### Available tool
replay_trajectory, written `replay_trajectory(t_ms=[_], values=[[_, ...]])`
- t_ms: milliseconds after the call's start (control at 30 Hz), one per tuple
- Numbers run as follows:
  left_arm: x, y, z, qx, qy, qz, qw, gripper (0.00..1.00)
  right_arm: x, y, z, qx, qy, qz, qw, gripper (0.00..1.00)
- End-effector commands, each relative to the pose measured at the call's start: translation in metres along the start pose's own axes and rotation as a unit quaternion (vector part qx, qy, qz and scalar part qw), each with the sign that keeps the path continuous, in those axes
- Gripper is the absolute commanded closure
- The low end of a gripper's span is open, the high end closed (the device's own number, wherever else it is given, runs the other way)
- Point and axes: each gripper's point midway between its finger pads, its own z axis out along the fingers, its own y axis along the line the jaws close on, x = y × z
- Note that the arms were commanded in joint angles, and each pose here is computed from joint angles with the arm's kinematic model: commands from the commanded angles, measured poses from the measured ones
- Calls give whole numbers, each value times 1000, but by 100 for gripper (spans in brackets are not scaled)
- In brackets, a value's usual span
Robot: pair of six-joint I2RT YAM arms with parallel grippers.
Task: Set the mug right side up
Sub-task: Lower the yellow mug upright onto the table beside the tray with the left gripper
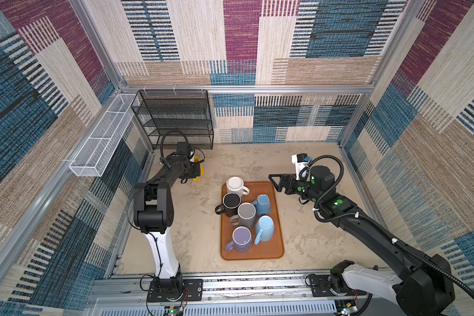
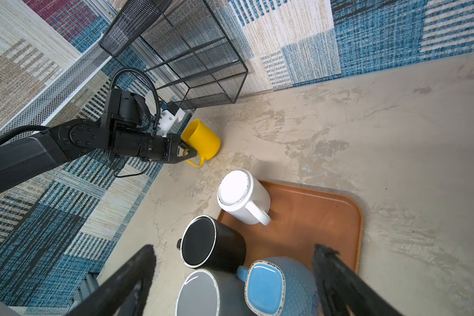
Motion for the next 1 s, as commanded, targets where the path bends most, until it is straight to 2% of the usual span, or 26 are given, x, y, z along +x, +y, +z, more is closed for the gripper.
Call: replay_trajectory(t_ms=[0,300,967], values=[[-9,4,-1,-17,-17,5,1000,100,-8,4,-1,-7,-14,-1,1000,8],[-6,-2,2,-29,-13,29,999,100,-5,3,5,-10,-8,3,1000,8],[2,-3,13,-44,15,39,998,100,2,-1,5,-5,-2,11,1000,6]])
